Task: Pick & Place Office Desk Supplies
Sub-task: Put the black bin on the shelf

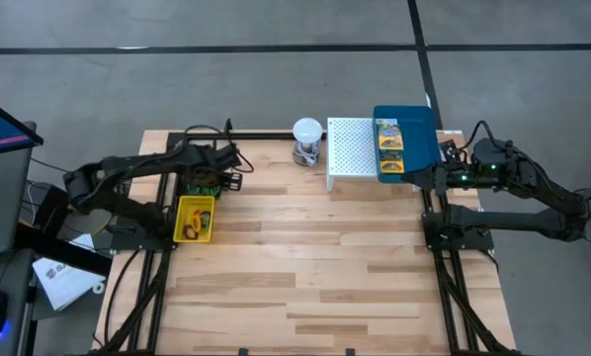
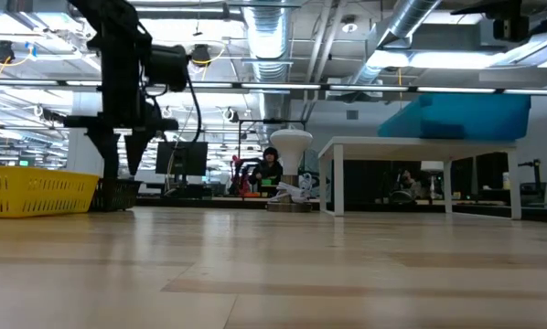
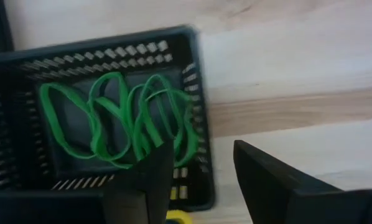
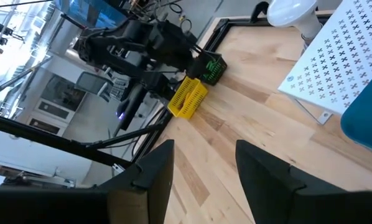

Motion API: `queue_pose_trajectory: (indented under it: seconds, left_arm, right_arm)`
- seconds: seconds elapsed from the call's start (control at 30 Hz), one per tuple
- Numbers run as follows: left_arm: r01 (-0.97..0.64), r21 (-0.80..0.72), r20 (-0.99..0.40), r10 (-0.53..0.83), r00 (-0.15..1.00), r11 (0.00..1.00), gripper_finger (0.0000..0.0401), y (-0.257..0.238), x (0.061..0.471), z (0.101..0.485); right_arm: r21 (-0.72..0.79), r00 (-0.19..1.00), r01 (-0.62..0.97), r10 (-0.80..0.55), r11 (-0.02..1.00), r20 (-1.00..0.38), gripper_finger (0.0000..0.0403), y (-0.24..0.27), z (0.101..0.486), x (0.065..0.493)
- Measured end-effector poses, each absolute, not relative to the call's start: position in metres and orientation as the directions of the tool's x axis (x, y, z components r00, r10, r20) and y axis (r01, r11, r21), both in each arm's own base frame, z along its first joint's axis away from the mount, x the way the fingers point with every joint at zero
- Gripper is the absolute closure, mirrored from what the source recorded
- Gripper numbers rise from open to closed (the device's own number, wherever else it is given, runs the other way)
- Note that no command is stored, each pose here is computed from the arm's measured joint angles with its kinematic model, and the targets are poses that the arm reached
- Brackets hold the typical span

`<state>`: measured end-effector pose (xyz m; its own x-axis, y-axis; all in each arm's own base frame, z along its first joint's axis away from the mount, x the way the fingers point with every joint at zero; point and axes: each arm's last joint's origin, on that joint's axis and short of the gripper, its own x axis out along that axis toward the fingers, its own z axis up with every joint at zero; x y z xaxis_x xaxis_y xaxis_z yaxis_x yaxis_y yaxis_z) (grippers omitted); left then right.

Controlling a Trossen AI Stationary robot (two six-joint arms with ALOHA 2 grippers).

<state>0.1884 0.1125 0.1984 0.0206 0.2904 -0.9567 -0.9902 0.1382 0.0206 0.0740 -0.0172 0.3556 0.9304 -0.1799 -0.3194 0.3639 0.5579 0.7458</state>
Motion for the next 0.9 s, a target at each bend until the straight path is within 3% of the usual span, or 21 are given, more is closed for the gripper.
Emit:
queue_pose_trajectory:
  seconds: [0.7, 0.9]
  left_arm:
    - [-0.991, -0.005, -0.948, 0.316, 0.047, 0.133, 0.0278, 0.111, 0.181, 0.16]
    - [-0.972, -0.021, -0.946, 0.311, 0.095, 0.233, 0.0289, 0.112, 0.184, 0.161]
  right_arm:
    - [0.765, 0.948, 0.317, -0.184, 0.561, -0.258, 0.0235, -0.015, 0.36, 0.065]
    - [0.765, 0.948, 0.318, -0.185, 0.56, -0.259, 0.0235, -0.015, 0.36, 0.065]
